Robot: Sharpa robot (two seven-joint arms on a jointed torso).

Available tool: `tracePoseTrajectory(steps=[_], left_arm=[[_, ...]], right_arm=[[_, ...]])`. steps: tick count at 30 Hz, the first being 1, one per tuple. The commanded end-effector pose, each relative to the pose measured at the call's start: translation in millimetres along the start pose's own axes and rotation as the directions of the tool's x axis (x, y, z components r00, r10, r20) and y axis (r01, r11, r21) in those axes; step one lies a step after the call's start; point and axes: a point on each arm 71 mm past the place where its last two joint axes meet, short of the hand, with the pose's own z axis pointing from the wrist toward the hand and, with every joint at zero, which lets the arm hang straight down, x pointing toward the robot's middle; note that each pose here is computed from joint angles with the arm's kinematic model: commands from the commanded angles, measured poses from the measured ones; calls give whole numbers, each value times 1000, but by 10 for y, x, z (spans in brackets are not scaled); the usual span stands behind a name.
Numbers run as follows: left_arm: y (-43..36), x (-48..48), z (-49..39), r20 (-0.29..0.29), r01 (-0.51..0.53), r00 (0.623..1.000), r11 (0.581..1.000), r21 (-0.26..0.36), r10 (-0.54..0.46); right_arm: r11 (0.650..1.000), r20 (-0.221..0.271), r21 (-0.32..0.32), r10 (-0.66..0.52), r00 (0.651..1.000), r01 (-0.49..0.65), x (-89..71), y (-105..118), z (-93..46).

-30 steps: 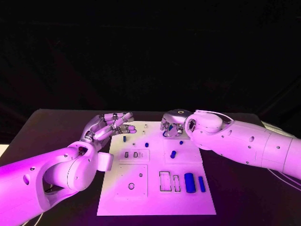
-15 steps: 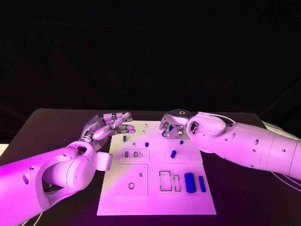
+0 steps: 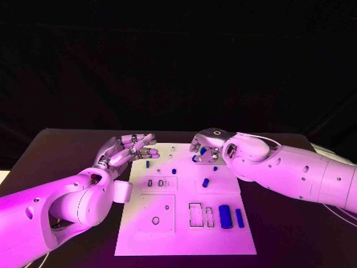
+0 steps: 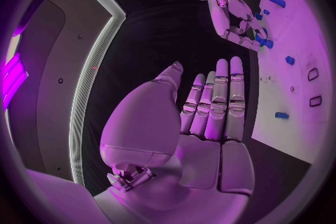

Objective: Assemble the parts on the task board

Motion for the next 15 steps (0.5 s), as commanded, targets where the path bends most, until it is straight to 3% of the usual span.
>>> tracePoseTrajectory(steps=[1, 15], left_arm=[[-9, 19, 6, -19, 11, 1000, 1000, 3, -11], [-6, 10, 11, -17, 10, 1000, 1000, 3, -10]], right_arm=[[999, -59, 21, -27, 998, 28, 45, -21, 7], [999, -118, 33, -24, 993, 28, 100, -46, 27]])
